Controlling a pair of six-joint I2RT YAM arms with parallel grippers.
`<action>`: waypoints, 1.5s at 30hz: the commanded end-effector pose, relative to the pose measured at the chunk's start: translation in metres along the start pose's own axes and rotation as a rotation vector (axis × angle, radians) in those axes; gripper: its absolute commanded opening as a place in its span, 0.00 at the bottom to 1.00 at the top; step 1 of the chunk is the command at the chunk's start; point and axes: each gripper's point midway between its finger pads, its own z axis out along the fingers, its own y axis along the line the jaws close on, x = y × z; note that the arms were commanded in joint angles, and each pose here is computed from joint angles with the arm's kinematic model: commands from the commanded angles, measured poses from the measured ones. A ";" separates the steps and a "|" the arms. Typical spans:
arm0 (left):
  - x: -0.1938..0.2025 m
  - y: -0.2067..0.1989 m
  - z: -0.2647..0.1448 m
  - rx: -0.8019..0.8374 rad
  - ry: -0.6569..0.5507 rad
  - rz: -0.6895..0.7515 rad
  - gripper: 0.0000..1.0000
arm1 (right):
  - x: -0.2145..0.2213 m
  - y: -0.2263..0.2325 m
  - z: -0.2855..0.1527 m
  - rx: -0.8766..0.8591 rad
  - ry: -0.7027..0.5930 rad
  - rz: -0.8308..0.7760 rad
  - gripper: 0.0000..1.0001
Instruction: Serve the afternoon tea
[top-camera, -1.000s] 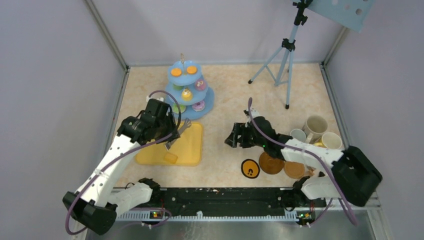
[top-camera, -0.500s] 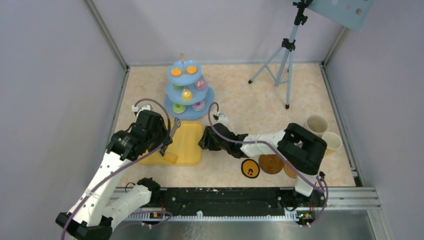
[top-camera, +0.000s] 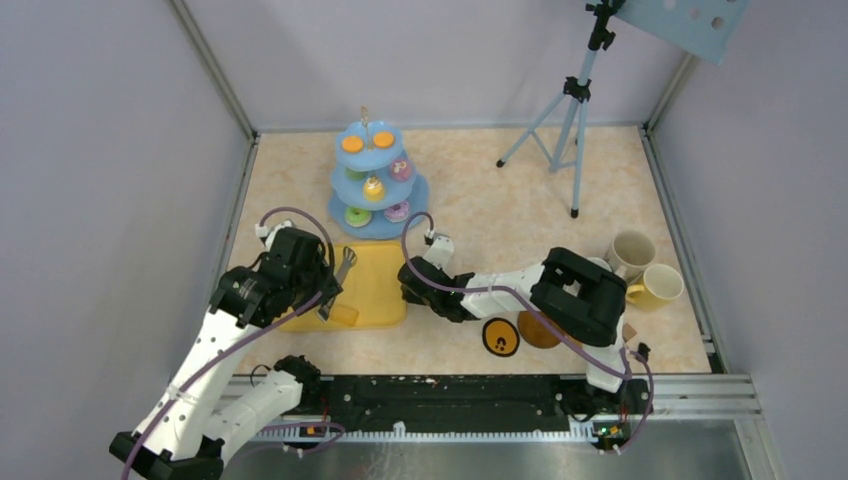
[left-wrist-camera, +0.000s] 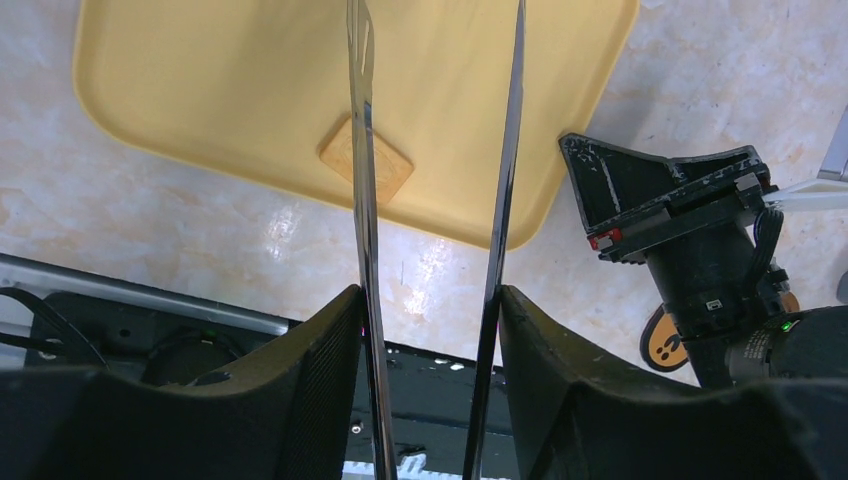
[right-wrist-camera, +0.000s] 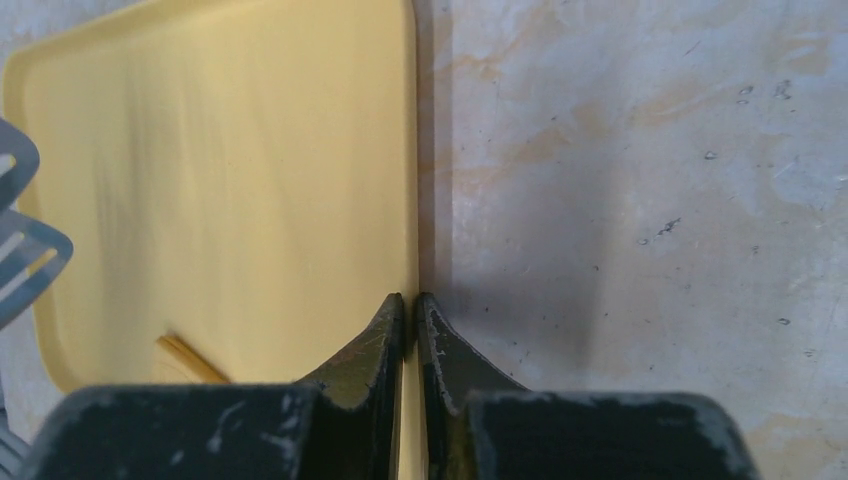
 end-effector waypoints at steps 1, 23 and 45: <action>0.004 0.000 -0.004 -0.003 0.021 -0.067 0.57 | -0.009 -0.012 0.009 0.079 -0.087 0.040 0.03; 0.036 0.005 -0.013 -0.056 0.169 -0.260 0.51 | -0.019 -0.015 0.016 0.097 -0.152 0.143 0.00; 0.037 0.011 0.002 -0.148 0.197 -0.204 0.52 | -0.009 -0.018 0.021 0.090 -0.128 0.130 0.00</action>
